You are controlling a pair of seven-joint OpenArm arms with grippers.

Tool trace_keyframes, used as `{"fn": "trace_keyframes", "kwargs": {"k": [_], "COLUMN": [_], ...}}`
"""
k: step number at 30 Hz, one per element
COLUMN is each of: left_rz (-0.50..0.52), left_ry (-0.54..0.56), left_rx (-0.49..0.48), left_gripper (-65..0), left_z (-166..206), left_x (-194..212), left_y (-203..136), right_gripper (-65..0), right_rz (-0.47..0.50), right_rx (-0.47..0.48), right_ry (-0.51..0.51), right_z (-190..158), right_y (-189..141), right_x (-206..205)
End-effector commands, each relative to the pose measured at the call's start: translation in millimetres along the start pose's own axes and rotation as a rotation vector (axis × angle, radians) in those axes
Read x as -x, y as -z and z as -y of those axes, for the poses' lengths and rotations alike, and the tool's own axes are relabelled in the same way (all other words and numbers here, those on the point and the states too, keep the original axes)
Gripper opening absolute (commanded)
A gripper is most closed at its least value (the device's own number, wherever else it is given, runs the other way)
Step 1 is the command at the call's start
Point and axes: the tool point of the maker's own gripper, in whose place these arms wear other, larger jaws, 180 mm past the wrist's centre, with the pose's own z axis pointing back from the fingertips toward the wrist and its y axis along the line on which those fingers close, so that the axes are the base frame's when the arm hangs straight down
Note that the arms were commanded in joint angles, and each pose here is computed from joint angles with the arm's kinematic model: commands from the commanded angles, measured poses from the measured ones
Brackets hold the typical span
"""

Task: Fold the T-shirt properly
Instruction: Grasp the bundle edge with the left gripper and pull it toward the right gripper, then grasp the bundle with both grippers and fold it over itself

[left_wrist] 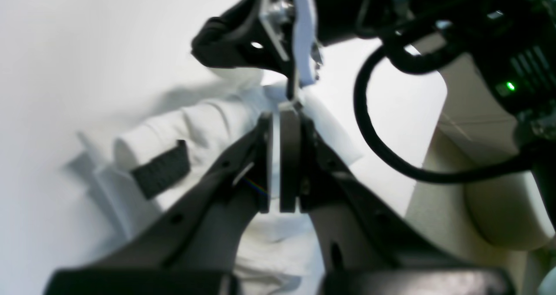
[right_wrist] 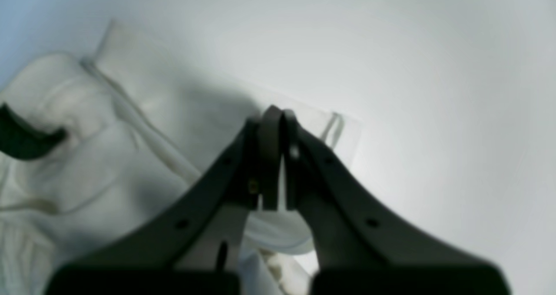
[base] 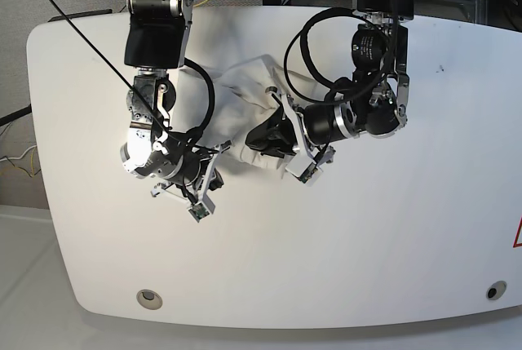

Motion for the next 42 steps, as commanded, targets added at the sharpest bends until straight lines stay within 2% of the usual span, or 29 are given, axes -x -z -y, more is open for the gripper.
{"fn": "trace_keyframes", "kwargs": {"k": [1,18,35,38,42], "left_rz": [0.046,0.061,0.003,-0.022,-0.131], "left_ry": [-0.006,-0.123,-0.279,-0.292,-0.295], "left_rx": [0.021,0.043,0.041,0.019,-0.029], "left_gripper": [-63.8,-63.8,-63.8,-63.8,-63.8], "left_z": [7.4,19.4,3.1,-4.3,-19.5], "left_x": [-8.0,24.1,70.3,80.7,112.9], "left_y": [0.0,5.8,23.3,27.4,34.9], "right_gripper": [-65.0,-65.0,-65.0,-65.0,-65.0], "right_rz": [0.094,0.100,0.120,0.118,0.117], "right_rx": [0.025,0.085,0.119,0.129,0.134], "right_ry": [-0.022,-0.050,-0.071,-0.076,-0.078], "right_z": [11.8,42.3,58.8,63.5,65.6], "right_y": [-8.4,-21.6,-30.8,-33.2,-34.3], "right_x": [-28.8,-35.1,-49.5,-49.2,-49.2]}}
